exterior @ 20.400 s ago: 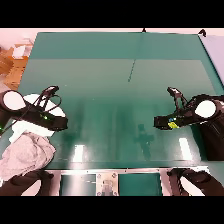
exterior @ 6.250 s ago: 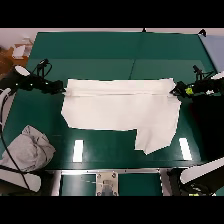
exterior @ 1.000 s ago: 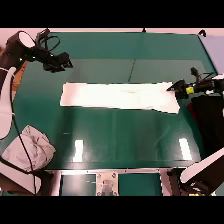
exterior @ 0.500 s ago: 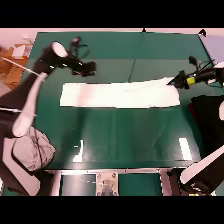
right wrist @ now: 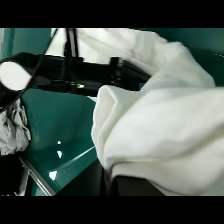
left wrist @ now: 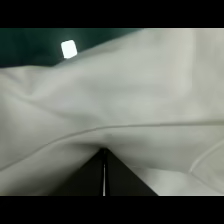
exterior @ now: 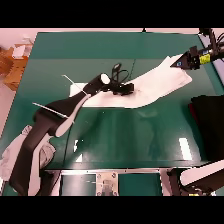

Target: Fold the shirts.

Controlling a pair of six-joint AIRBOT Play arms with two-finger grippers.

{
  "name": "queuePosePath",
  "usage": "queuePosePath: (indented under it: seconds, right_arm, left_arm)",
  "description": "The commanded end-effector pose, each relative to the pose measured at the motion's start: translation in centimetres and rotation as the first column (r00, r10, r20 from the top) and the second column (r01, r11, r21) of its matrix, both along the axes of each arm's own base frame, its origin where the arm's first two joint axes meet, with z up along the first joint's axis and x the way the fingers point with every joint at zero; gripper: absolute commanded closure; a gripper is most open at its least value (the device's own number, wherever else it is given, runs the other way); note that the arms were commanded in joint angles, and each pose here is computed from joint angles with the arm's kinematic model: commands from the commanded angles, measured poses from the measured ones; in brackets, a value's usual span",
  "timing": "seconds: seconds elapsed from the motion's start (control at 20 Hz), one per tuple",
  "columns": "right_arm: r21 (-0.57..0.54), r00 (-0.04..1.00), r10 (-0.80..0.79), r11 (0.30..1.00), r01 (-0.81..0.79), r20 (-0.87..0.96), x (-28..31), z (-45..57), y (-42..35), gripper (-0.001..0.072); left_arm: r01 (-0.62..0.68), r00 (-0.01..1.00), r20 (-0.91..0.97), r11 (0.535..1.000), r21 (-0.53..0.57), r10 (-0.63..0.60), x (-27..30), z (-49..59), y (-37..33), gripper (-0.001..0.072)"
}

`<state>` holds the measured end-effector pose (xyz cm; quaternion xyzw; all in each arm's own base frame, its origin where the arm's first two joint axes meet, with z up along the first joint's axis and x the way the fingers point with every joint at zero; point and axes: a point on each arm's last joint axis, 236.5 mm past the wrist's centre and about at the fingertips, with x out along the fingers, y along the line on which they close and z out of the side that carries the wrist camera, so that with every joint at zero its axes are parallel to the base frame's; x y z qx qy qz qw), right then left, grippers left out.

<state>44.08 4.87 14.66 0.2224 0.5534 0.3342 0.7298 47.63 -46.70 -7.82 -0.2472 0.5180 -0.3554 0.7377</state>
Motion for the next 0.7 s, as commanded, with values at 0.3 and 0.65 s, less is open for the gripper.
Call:
queuePosePath:
  seconds: [0.3, 0.65]
  right_arm:
    - [0.002, 1.0, 0.002, 1.0, -0.002, -0.014, -1.3, 2.1, 2.2, 0.0689]
    - [0.103, 0.999, 0.034, 0.994, -0.034, 0.003, -0.3, 3.9, 12.1, 0.0688]
  left_arm:
    - [0.056, 0.997, -0.053, 0.989, -0.136, -0.063, 0.1, 3.8, -0.5, 0.0684]
    - [0.078, 0.996, 0.034, 0.975, 0.208, -0.087, 3.4, 12.9, 21.9, 0.0685]
